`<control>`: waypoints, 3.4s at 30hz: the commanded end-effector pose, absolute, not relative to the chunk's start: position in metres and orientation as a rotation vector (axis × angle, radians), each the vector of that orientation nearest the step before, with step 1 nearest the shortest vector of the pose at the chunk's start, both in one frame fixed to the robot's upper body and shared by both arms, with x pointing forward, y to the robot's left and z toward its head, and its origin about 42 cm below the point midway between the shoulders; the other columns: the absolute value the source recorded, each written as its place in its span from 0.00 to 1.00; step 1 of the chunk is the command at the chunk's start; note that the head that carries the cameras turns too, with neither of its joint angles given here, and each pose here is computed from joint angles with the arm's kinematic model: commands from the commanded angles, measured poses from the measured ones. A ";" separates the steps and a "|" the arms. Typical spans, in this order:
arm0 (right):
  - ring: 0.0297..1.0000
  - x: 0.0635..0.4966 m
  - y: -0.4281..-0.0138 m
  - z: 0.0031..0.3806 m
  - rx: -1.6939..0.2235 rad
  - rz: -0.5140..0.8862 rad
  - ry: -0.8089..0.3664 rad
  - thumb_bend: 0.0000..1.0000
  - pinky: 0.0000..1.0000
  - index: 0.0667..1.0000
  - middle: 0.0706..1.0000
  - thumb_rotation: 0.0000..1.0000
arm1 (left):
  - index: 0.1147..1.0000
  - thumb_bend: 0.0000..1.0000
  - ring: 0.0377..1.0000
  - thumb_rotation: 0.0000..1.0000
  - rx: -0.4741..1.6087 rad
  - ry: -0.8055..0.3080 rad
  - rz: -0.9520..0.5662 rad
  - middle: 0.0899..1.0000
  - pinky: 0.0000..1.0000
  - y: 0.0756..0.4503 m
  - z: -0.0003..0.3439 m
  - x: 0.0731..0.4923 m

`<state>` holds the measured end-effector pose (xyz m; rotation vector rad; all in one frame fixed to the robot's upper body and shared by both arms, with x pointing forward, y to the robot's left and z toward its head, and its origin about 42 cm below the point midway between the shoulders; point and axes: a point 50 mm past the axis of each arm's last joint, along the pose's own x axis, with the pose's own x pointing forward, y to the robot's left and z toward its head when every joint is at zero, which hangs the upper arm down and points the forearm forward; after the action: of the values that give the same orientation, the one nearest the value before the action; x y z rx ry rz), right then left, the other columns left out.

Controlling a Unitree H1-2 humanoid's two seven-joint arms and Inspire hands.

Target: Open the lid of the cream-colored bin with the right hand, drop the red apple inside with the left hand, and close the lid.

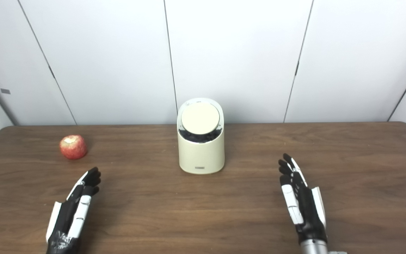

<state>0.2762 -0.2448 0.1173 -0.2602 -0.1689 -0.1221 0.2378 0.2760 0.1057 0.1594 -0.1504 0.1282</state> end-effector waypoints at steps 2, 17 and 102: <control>0.88 0.268 -0.248 0.092 -0.263 -0.135 -0.096 0.42 0.84 0.91 0.88 1.00 | 0.91 0.51 0.90 0.84 0.149 -0.081 0.132 0.90 0.91 0.277 0.078 0.227; 0.89 0.269 -0.248 0.082 -0.269 -0.131 -0.080 0.44 0.85 0.91 0.88 1.00 | 0.93 0.46 0.93 0.81 0.118 -0.080 0.122 0.92 0.98 0.276 0.068 0.231; 0.86 0.466 -0.152 0.306 -0.597 0.005 -0.436 0.93 0.74 0.92 0.87 0.32 | 0.94 0.49 0.94 0.83 0.096 -0.067 0.117 0.93 0.99 0.253 0.077 0.219</control>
<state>0.4584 -0.1583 0.2703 -0.5895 -0.3085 0.0210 0.2424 0.2651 0.1088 0.1311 -0.1912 0.1140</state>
